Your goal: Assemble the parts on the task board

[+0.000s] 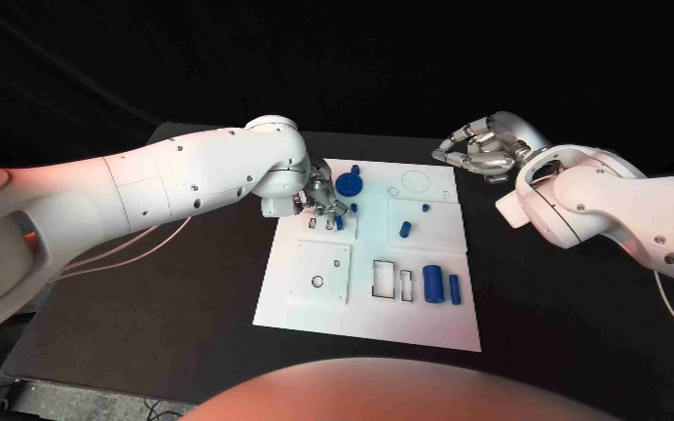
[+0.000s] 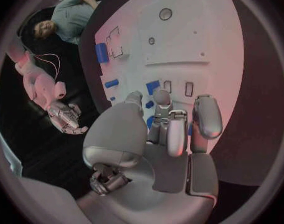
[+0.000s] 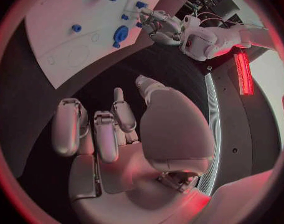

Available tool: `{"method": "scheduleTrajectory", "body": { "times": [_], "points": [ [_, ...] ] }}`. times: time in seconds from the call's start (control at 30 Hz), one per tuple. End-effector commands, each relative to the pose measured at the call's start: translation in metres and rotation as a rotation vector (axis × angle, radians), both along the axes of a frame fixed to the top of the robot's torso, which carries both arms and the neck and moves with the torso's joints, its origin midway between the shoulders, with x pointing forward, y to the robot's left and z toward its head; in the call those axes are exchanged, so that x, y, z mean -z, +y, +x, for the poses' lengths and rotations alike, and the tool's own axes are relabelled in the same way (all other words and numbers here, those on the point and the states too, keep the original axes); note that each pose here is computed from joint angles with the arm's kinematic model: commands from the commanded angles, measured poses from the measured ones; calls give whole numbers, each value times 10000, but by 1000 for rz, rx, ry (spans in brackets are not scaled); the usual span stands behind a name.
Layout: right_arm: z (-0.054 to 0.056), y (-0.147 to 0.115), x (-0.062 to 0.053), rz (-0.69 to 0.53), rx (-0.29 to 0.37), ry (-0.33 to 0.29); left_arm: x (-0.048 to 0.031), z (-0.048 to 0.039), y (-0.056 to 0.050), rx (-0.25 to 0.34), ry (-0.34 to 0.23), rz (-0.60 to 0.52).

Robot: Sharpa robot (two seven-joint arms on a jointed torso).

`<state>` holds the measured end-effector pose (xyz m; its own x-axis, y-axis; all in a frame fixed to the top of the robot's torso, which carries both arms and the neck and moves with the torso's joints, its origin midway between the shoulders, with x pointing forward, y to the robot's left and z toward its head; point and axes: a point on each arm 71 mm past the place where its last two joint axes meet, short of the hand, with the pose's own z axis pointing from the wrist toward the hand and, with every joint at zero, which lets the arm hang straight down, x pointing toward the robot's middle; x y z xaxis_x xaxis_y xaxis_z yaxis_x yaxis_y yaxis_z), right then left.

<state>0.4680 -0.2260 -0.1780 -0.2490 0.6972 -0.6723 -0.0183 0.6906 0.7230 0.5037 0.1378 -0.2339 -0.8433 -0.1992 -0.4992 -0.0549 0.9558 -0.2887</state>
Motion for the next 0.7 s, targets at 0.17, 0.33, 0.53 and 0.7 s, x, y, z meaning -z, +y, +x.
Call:
{"method": "scheduleTrajectory", "body": {
  "times": [0.17, 0.33, 0.53, 0.7],
  "points": [
    [-5, 11, 18, -6, -12, 12, 15, -9, -10, 20, 25, 9],
    [-5, 13, 25, -6, -13, 13, 25, -10, -10, 20, 33, 10],
    [-6, 14, 29, -6, -13, 14, 33, -13, -20, 24, 37, 10],
    [-7, 12, 32, -6, -13, 15, 43, -12, -28, 25, 40, 12]
  ]
}}
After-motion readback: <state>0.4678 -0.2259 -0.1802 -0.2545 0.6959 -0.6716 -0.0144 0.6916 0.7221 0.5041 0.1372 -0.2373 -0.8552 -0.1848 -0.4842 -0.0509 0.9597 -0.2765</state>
